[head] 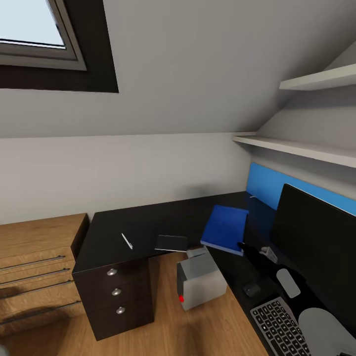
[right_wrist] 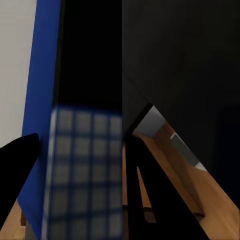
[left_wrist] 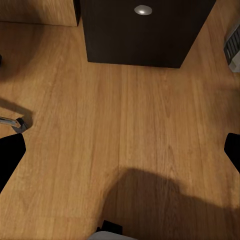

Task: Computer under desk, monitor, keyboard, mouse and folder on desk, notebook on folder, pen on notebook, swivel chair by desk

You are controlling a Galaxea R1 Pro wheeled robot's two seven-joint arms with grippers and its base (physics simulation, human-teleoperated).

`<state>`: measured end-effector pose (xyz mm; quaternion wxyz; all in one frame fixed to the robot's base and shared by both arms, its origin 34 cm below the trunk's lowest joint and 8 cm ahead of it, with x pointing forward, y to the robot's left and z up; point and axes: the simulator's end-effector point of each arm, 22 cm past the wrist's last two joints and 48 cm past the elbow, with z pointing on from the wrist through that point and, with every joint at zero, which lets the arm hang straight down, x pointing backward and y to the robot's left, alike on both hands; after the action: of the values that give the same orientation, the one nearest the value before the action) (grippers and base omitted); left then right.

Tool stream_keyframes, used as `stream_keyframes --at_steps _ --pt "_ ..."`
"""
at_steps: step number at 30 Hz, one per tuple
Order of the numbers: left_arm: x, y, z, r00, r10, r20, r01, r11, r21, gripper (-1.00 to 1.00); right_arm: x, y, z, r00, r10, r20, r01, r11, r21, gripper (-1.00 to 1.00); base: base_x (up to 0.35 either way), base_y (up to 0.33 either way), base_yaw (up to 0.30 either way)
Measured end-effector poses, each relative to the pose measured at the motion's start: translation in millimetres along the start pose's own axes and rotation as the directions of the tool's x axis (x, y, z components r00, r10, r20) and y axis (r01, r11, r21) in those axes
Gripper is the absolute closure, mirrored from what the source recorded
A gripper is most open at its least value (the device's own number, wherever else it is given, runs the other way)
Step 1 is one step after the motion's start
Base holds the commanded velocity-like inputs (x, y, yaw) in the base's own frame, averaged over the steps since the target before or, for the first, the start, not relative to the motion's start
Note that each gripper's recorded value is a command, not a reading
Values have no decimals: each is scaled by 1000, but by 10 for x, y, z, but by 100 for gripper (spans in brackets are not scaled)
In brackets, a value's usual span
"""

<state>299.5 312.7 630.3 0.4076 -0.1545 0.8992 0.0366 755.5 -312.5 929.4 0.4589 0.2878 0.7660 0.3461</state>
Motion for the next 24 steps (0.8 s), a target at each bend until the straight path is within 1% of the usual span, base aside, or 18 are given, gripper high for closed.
stream_keyframes --at_steps 7,12,17,24 --pt "3 -9 -1 1000 -1 0 1 1000 1 -100 10 -90 -2 1000 3 -5 -3 999 41 100 0 0 0" --pt "3 -11 -2 1000 -1 -1 1 1000 1 -100 13 -104 -3 1000 4 -6 -4 999 47 100 0 0 0" --pt "4 -12 -2 1000 -1 -1 1 1000 2 -100 52 -128 -7 1000 13 -24 -12 998 57 100 0 0 0" --pt "-5 -17 2 1000 0 1 0 1000 3 -100 71 -146 -10 999 19 -34 -17 998 65 100 0 0 0"
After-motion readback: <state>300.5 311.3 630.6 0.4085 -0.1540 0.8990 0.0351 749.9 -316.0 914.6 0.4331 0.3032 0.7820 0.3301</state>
